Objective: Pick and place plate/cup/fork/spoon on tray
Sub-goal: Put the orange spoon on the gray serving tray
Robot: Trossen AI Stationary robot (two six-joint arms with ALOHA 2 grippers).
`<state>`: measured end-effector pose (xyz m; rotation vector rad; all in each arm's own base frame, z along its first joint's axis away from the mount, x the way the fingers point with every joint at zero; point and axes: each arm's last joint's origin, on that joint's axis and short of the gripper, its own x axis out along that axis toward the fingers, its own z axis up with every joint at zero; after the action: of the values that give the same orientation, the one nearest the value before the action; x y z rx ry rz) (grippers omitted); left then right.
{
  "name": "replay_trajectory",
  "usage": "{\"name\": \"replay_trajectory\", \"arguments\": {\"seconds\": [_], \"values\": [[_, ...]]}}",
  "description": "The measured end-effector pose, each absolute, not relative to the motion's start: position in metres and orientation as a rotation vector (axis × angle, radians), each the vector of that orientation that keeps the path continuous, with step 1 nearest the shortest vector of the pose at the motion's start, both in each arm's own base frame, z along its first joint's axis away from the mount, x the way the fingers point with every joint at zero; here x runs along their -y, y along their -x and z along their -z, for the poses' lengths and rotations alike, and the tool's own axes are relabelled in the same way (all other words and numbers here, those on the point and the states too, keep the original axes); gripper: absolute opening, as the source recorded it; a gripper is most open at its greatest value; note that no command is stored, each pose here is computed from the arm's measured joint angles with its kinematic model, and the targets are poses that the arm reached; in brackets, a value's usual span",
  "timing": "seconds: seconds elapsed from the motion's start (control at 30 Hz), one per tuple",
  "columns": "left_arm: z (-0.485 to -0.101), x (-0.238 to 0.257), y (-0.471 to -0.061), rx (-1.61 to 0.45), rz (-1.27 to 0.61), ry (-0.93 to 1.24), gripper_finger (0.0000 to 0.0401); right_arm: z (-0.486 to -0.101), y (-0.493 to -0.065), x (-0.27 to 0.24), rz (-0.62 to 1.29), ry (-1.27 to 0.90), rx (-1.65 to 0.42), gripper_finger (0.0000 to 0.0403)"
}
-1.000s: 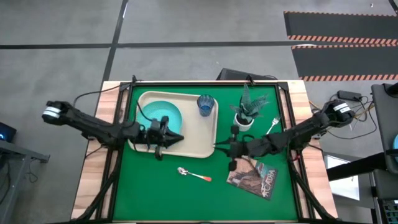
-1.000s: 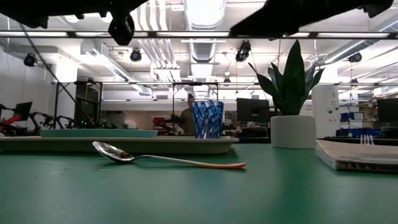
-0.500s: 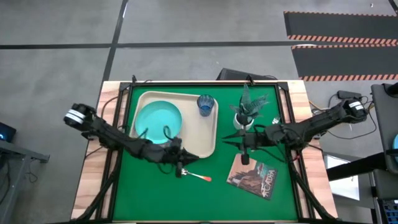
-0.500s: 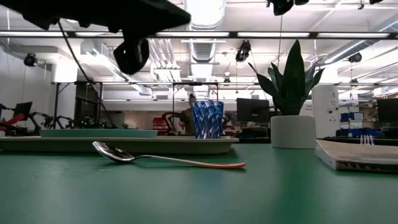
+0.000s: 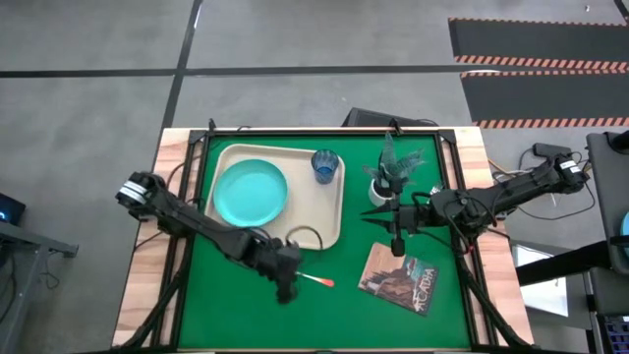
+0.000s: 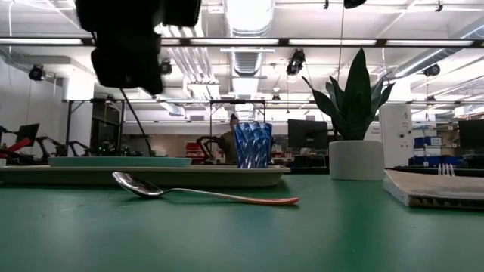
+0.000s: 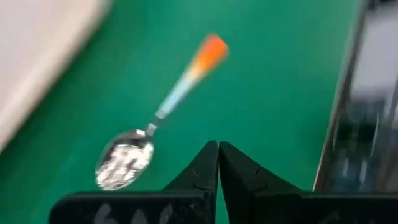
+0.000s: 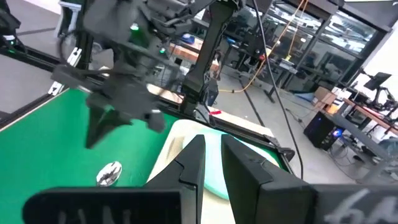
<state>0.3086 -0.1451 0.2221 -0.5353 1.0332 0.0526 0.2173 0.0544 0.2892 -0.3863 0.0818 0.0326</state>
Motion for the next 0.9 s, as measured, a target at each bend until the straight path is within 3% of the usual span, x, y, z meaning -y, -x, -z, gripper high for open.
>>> {"name": "replay_trajectory", "arguments": {"seconds": [0.43, 0.63, 0.77, 0.9], "values": [[-0.181, 0.158, -0.326, -1.116, 0.069, 0.242, 0.0008, -0.288, -0.218, -0.054, -0.033, 0.372, -0.091, 0.0043], [-0.177, 0.159, -0.329, -1.091, 0.133, 0.126, 0.0068, -0.285, -0.217, -0.054, -0.036, 0.34, -0.12, 0.0043], [-0.179, 0.156, -0.331, -1.033, 0.07, 0.039, 0.0113, -0.284, -0.217, -0.054, -0.036, 0.325, -0.131, 0.0043], [-0.18, 0.156, -0.334, -0.983, 0.092, -0.053, 0.0128, -0.284, -0.217, -0.054, -0.036, 0.323, -0.133, 0.0043]]}}
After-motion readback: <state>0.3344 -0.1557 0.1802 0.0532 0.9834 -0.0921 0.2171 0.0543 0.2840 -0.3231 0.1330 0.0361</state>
